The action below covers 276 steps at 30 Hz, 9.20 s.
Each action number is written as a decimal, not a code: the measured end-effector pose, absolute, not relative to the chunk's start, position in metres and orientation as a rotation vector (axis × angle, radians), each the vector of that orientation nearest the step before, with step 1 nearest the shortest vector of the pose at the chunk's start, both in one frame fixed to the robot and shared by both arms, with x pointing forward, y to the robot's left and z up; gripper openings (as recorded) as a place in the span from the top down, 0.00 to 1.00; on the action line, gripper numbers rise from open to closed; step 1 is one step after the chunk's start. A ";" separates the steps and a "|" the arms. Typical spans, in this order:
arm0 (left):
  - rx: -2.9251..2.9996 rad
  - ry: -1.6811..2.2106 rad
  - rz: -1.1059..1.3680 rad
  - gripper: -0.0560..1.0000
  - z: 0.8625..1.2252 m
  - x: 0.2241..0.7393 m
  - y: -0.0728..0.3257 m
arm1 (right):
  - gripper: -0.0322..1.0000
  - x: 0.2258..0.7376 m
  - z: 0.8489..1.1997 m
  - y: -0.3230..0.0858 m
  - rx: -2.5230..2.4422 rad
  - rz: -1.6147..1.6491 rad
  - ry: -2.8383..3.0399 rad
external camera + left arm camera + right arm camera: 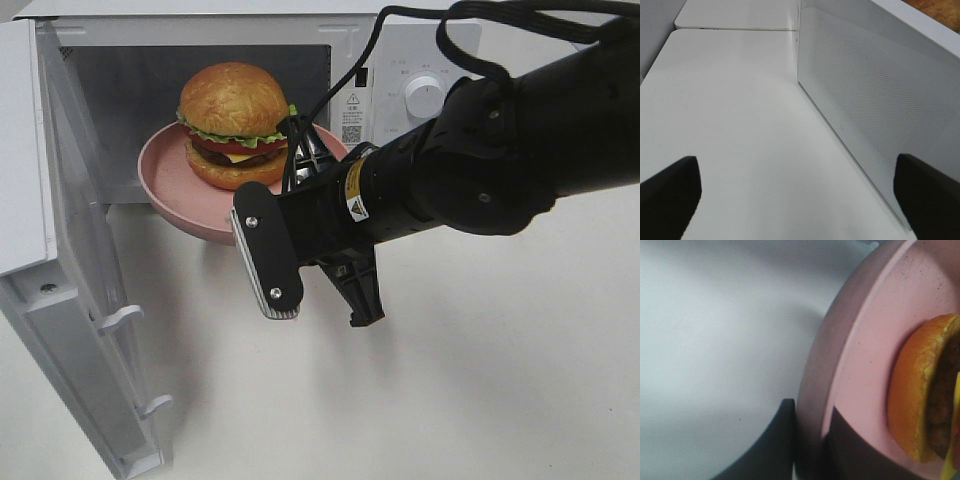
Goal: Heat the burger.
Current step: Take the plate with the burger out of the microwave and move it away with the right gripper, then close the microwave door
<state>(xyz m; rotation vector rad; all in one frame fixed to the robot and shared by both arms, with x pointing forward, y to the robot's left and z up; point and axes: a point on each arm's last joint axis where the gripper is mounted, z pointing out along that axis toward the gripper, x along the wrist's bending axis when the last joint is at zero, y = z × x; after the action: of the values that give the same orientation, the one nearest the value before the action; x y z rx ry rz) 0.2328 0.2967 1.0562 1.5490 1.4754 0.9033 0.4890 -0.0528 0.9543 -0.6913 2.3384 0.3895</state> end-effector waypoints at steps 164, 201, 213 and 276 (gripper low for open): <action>1.548 1.475 0.904 0.01 1.056 0.233 0.297 | 0.88 0.436 0.876 -0.216 1.414 -0.437 1.961; 1.548 1.475 0.904 0.01 1.056 0.233 0.297 | 0.35 0.395 0.989 -0.220 1.475 0.202 2.158; 1.548 1.475 0.904 0.01 1.056 0.233 0.297 | 0.22 0.344 1.061 -0.239 1.551 0.680 2.170; 1.548 1.475 0.904 0.01 1.056 0.233 0.297 | 0.23 0.231 1.050 -0.316 1.640 0.884 1.478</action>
<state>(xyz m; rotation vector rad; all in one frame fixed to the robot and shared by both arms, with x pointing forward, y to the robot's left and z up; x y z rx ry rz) 0.2328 0.2967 1.0563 1.5483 1.4748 0.9039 0.2308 -0.3155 1.0503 1.6396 1.4777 0.8837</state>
